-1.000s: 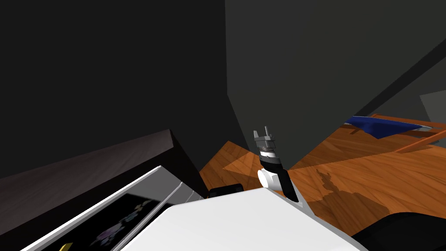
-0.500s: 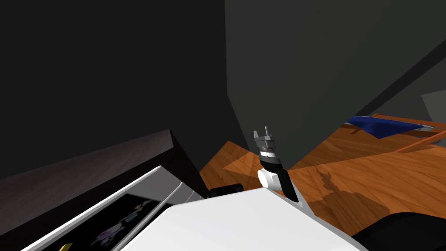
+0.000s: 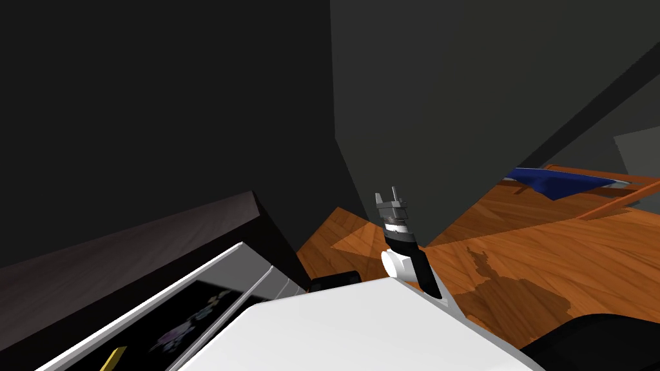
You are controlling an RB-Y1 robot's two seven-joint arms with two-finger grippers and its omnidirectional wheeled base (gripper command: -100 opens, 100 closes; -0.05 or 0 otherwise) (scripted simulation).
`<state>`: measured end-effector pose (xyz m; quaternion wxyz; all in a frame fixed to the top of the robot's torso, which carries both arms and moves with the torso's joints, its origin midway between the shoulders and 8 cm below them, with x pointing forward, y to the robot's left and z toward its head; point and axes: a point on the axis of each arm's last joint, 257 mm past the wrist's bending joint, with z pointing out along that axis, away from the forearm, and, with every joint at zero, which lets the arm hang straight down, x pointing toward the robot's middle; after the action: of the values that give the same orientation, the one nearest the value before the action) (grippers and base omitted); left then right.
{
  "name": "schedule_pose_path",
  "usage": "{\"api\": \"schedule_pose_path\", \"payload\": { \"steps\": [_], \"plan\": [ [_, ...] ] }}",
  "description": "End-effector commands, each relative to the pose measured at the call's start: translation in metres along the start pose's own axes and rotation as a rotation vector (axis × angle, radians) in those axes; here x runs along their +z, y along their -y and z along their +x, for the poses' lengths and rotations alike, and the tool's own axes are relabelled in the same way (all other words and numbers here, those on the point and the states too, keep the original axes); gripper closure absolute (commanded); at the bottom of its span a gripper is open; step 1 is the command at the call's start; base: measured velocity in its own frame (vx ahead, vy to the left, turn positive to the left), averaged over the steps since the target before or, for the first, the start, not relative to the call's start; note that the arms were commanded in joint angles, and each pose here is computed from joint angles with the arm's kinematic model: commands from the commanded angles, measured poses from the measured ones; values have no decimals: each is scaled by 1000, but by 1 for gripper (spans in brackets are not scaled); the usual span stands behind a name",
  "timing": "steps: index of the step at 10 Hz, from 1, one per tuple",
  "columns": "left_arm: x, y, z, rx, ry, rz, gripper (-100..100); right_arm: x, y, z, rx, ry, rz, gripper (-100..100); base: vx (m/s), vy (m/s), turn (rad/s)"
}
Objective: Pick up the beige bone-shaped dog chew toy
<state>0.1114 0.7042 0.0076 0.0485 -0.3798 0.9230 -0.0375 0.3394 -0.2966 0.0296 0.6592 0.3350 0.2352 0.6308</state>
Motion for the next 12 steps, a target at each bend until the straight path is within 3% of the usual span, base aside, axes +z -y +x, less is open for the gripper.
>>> {"api": "schedule_pose_path", "payload": {
  "steps": [1,3,8,9,12],
  "plan": [
    [3,-4,4,-13,-22,-12,100,0,0,0,0,0,0,0,-12,11,-8],
    [1,4,-2,4,-5,7,100,0,0,0,0,0,0,0,3,-6,22],
    [6,34,-3,-3,-43,18,100,0,0,0,0,0,0,0,-50,32,-15],
    [3,41,-7,-7,-27,33,100,0,0,0,0,0,0,0,-47,32,-8],
    [2,47,-7,-10,-33,14,100,0,0,0,0,0,0,0,-29,20,-9]
  ]
}}
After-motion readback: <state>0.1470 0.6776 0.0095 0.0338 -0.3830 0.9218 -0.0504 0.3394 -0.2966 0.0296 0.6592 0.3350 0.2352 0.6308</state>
